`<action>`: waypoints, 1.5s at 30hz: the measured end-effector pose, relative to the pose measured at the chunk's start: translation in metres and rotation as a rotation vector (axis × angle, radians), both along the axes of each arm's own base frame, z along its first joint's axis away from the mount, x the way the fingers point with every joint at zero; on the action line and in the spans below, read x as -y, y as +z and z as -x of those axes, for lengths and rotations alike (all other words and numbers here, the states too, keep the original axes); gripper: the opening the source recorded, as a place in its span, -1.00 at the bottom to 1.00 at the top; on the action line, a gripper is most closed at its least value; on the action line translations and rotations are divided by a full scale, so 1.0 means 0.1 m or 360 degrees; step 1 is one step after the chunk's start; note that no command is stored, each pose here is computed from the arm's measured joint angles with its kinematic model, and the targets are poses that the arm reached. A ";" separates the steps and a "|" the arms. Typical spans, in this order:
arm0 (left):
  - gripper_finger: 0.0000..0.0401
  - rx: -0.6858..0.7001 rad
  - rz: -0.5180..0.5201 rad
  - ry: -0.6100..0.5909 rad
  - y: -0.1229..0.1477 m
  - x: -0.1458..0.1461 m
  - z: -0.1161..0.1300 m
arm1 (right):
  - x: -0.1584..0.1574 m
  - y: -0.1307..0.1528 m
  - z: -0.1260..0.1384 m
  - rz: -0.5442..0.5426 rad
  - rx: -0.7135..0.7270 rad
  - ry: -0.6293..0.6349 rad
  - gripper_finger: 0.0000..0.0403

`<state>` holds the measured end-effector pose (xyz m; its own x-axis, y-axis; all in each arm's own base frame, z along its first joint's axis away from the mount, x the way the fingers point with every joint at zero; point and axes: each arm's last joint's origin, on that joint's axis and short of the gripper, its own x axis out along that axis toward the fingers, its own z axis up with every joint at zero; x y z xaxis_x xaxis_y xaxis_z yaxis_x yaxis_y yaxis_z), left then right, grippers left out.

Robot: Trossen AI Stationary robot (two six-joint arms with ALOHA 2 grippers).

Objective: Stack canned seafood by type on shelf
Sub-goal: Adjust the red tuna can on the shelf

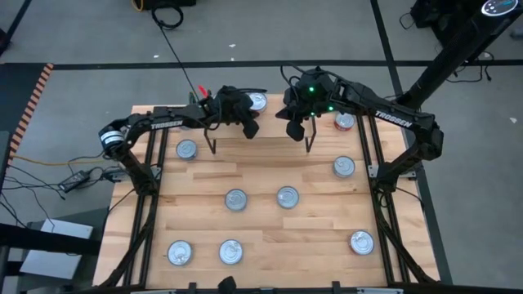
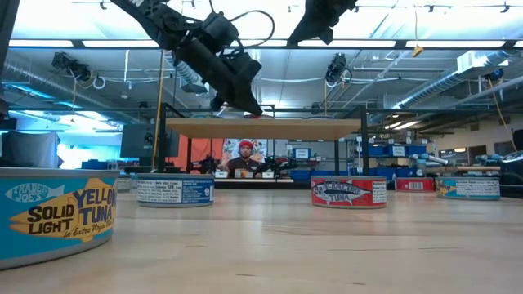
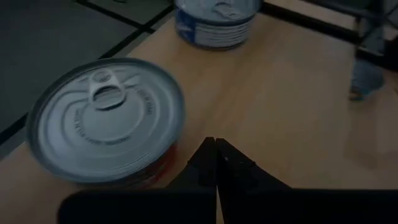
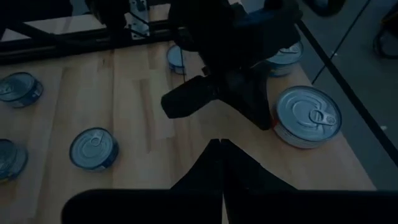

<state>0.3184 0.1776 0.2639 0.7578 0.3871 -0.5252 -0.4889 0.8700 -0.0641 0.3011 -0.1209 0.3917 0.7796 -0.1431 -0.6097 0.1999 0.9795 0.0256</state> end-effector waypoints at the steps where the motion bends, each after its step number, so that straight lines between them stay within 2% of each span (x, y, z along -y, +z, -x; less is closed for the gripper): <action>1: -1.00 -0.0008 -0.0005 0.0018 0.00 -0.01 0.01 | 0.00 0.00 0.00 0.0000 0.0000 0.0000 -0.98; 16: -1.00 -0.0002 -0.0032 0.0119 0.01 -0.15 0.08 | 0.02 0.00 0.01 0.0006 0.0001 -0.0019 -0.97; 22: -1.00 0.0040 -0.0046 0.0100 0.11 -0.10 0.11 | 0.14 -0.04 0.08 0.0037 -0.0085 -0.0111 -0.97; 25: -1.00 0.0116 -0.0069 0.0041 0.26 0.01 0.14 | 0.28 -0.18 0.17 0.0117 -0.0228 -0.0197 -0.97; 28: -1.00 0.0186 -0.0072 -0.0047 0.38 0.11 0.16 | 0.43 -0.37 0.26 0.0046 -0.0328 -0.0249 -0.97; 32: -1.00 0.0264 -0.0093 -0.0098 0.51 0.17 0.20 | 0.61 -0.58 0.34 0.0014 -0.0335 -0.0372 -0.97; 38: -1.00 0.0234 -0.0170 0.0173 0.47 0.04 0.22 | 0.78 -0.63 0.37 0.0009 -0.0200 -0.0510 -0.97; 42: -1.00 0.0147 -0.0131 0.0248 0.36 -0.17 0.19 | 0.81 -0.60 0.36 0.0032 -0.0144 -0.0526 -0.97; 45: -1.00 0.0040 -0.0080 0.0256 0.37 -0.33 0.11 | 0.81 -0.61 0.37 0.0023 -0.0159 -0.0524 -0.97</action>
